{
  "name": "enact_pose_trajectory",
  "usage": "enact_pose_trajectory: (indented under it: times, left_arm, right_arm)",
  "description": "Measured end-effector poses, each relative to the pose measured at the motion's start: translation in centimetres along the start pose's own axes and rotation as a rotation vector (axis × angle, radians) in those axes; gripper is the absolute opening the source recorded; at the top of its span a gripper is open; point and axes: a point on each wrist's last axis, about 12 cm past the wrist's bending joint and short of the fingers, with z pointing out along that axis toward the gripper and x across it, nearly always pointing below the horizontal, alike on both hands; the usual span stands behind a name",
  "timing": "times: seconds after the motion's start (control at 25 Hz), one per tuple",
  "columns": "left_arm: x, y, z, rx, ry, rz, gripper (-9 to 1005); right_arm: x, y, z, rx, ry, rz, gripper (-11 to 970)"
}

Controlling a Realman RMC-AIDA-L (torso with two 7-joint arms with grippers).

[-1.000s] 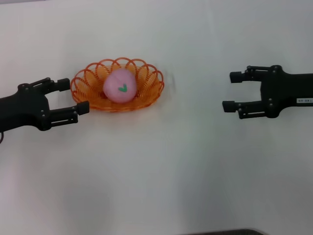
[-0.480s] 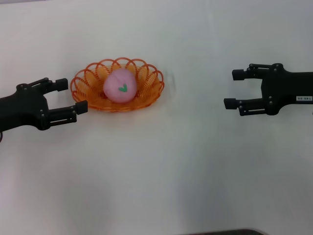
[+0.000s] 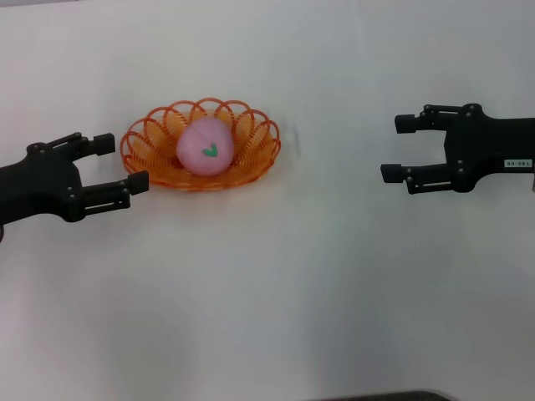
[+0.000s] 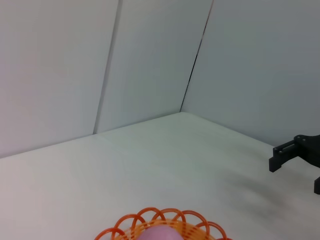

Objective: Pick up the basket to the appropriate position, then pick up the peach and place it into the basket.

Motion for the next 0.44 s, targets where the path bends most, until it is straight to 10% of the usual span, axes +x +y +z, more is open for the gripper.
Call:
enact_pose_trajectory:
  times: [0.44]
  left_arm:
    - [-0.01,-0.13,0.07,0.01,-0.004,-0.002,872]
  right_arm:
    - [-0.13,0.01,0.29,-0.002,-0.005,0.001,861]
